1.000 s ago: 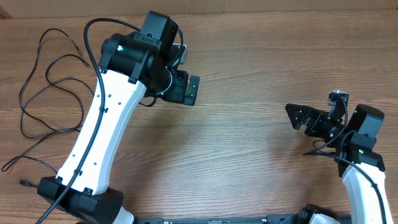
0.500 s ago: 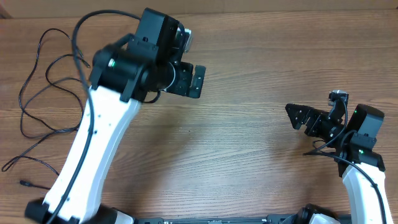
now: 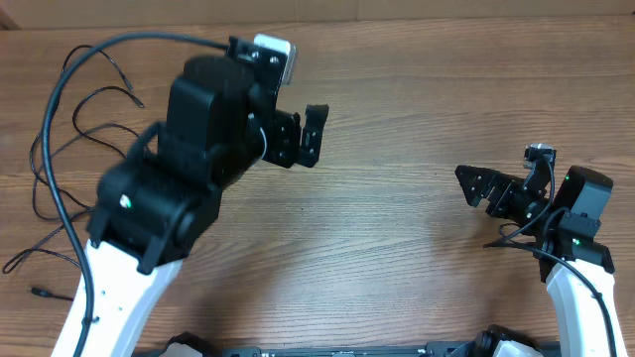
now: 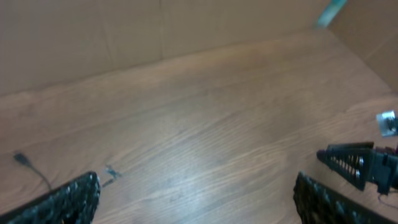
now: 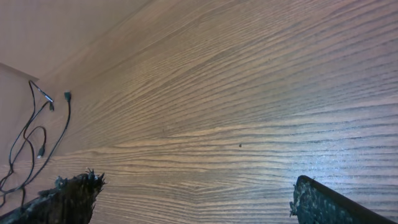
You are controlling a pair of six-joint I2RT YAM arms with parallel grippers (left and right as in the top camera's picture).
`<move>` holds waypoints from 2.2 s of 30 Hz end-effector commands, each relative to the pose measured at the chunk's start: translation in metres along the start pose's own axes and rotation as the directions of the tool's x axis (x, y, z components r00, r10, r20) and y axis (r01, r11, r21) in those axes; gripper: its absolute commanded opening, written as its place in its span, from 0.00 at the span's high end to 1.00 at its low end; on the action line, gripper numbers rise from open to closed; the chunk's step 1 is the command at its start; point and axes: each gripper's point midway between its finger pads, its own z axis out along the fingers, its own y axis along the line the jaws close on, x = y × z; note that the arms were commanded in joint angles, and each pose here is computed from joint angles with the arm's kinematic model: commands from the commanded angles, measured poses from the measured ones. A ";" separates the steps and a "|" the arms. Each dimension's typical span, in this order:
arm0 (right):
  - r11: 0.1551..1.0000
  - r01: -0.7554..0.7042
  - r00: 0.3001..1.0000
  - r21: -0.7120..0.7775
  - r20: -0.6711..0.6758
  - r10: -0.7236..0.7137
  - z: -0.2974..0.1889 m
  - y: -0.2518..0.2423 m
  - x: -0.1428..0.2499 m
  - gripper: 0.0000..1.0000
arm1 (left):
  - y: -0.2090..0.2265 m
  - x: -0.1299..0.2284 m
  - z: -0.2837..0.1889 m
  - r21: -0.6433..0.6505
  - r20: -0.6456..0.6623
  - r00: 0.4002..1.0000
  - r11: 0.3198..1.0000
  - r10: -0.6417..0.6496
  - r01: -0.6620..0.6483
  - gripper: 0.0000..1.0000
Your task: Untangle cables
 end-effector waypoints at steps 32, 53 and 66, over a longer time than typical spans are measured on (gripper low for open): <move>1.000 0.005 1.000 0.002 0.013 -0.005 -0.002 0.000 -0.005 0.00 | 0.094 0.170 -0.041 -0.021 0.686 0.726 0.997 -0.034 0.068 0.00; 1.000 0.005 1.000 0.002 0.013 -0.005 -0.002 0.000 -0.005 0.00 | 0.139 0.243 -0.002 -0.205 0.508 0.860 0.965 -0.037 0.163 0.00; 1.000 0.005 1.000 0.002 0.013 -0.005 -0.002 0.000 -0.005 0.00 | 0.148 0.245 -0.004 -0.283 0.491 0.871 0.951 0.032 0.125 0.01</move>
